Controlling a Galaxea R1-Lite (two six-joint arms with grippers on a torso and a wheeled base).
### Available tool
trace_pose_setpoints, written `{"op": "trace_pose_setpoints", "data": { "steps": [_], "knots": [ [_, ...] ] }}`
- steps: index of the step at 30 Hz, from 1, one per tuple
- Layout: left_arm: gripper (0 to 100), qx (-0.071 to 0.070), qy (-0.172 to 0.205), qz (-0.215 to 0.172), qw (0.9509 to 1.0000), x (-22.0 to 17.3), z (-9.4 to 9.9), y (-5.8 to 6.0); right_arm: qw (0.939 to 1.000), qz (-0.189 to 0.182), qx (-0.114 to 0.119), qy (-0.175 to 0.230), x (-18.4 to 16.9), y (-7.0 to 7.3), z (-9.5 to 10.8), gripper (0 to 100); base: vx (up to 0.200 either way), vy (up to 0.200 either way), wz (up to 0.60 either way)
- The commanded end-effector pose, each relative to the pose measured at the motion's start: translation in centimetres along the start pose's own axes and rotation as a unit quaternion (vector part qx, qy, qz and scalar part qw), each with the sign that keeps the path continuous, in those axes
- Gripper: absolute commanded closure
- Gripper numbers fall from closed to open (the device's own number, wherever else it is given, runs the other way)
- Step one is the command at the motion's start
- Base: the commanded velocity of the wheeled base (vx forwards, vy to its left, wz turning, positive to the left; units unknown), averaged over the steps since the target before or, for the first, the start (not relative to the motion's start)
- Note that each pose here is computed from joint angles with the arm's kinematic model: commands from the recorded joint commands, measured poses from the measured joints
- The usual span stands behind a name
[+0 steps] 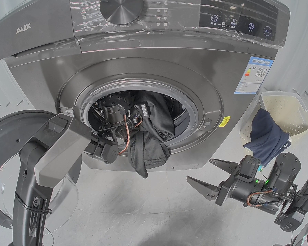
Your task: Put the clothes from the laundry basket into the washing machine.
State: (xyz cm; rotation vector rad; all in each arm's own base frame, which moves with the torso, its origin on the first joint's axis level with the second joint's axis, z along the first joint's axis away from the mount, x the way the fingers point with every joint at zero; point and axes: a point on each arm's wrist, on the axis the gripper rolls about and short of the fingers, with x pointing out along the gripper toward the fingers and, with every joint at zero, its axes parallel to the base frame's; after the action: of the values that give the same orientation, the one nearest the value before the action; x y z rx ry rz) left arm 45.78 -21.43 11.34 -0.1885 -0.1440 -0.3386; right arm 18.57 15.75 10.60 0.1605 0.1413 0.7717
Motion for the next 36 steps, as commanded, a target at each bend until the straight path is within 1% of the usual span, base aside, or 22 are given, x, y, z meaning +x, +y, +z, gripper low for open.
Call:
{"op": "trace_pose_setpoints", "data": {
  "steps": [1, 2, 3, 4, 5, 7, 9, 10, 12, 15, 16, 17, 19, 20, 22, 24, 25, 29, 30, 31, 33, 36],
  "knots": [
    [0, -0.016, 0.024, 0.002, 0.9996, -0.9, 0.2, -0.2, 1.0, 0.001, 0.0, 0.0, 0.1, 0.0, 0.0, 0, 0.0, 0.0, 0.0],
    [0, -0.024, 0.044, 0.003, 0.9987, -1.5, 0.4, -0.4, 1.0, 0.0, 0.0, -0.001, 0.1, 0.0, 0.0, 0, 0.0, 0.0, 0.0],
    [0, -0.024, 0.044, 0.003, 0.9987, -1.5, 0.4, -0.4, 1.0, 0.001, 0.0, 0.0, 0.1, 0.0, 0.0, 0, 0.0, 0.0, 0.0],
    [0, -0.047, 0.082, -0.007, 0.9954, -2.7, 0.8, -1.2, 1.0, 0.002, 0.0, -0.001, 0.2, 0.0, 0.0, 0, 0.0, 0.0, 0.0],
    [0, -0.058, 0.099, -0.011, 0.9933, -3.2, 0.9, -1.5, 1.0, 0.002, 0.0, -0.002, 0.2, 0.0, 0.1, 0, 0.0, 0.0, 0.0],
    [0, -0.064, 0.127, -0.025, 0.9894, -4.0, 0.9, -1.7, 1.0, 0.001, 0.0, -0.003, 0.2, 0.0, 0.1, 0, 0.0, 0.0, 0.0],
    [0, -0.065, 0.147, -0.04, 0.9862, -4.7, 0.5, -2.2, 1.0, 0.001, 0.0, -0.003, 0.2, 0.0, 0.1, 0, 0.0, 0.0, 0.0],
    [0, -0.064, 0.149, -0.041, 0.9859, -4.7, 0.4, -2.2, 1.0, 0.002, 0.0, -0.002, 0.2, 0.0, 0.1, 0, 0.0, 0.0, 0.0],
    [0, -0.062, 0.163, -0.045, 0.9835, -5.0, -0.6, -2.6, 1.0, 0.002, -0.001, -0.003, 0.1, 0.1, 0.1, 0, 0.0, 0.0, 0.0],
    [0, -0.056, 0.188, -0.038, 0.9798, -5.0, -2.4, -2.3, 1.0, 0.002, -0.001, -0.005, 0.1, 0.1, 0.2, 0, 0.0, 0.0, 0.0],
    [0, -0.056, 0.189, -0.038, 0.9797, -5.0, -2.4, -2.3, 1.0, 0.002, -0.001, -0.005, 0.1, 0.1, 0.2, 0, 0.0, 0.0, 0.0],
    [0, -0.048, 0.197, -0.034, 0.9786, -4.9, -3.4, -1.9, 1.0, 0.005, -0.001, -0.005, 0.1, 0.2, 0.2, 0, 0.0, 0.0, 0.0],
    [0, -0.037, 0.202, -0.032, 0.9782, -4.6, -4.2, -1.5, 1.0, 0.005, -0.001, -0.005, 0.1, 0.2, 0.2, 0, 0.0, 0.0, 0.0],
    [100, -0.034, 0.202, -0.031, 0.9783, -4.5, -4.4, -1.4, 1.0, 0.006, -0.001, -0.006, 0.1, 0.2, 0.2, 0, 0.0, 0.0, 0.0],
    [100, -0.031, 0.198, -0.022, 0.9794, -3.9, -4.8, -0.9, 1.0, 0.006, -0.001, -0.006, 0.1, 0.2, 0.2, 0, 0.0, 0.0, 0.0],
    [100, -0.031, 0.194, -0.021, 0.9802, -3.5, -5.0, -0.9, 1.0, 0.006, -0.002, -0.005, 0.1, 0.3, 0.2, 0, 0.0, 0.0, 0.0],
    [100, -0.032, 0.182, -0.016, 0.9826, -2.9, -4.8, -0.8, 1.0, 0.008, -0.002, -0.005, 0.1, 0.4, 0.2, 0, 0.0, 0.0, 0.0],
    [100, -0.034, 0.131, 0.014, 0.9907, -1.1, -3.2, -0.8, 0.9999, 0.009, -0.002, -0.006, 0.2, 0.4, 0.2, 0, 0.0, 0.0, 0.0],
    [100, -0.035, 0.13, 0.015, 0.9909, -1.0, -3.2, -0.8, 0.9999, 0.009, -0.002, -0.006, 0.2, 0.4, 0.2, 0, 0.0, 0.0, 0.0],
    [100, -0.036, 0.105, 0.029, 0.9934, -0.3, -2.4, -0.8, 0.9999, 0.009, -0.002, -0.005, 0.2, 0.4, 0.2, 0, 0.0, 0.0, 0.0],
    [100, -0.039, 0.08, 0.04, 0.9952, 0.4, -1.4, -0.6, 0.9999, 0.01, -0.001, -0.005, 0.2, 0.5, 0.2, 0, 0.0, 0.0, 0.0],
    [100, -0.045, 0.055, 0.043, 0.9966, 1.1, -0.2, -0.5, 0.9999, 0.013, -0.001, -0.007, 0.2, 0.6, 0.2, 0, 0.0, 0.0, 0.0]
  ]
}}
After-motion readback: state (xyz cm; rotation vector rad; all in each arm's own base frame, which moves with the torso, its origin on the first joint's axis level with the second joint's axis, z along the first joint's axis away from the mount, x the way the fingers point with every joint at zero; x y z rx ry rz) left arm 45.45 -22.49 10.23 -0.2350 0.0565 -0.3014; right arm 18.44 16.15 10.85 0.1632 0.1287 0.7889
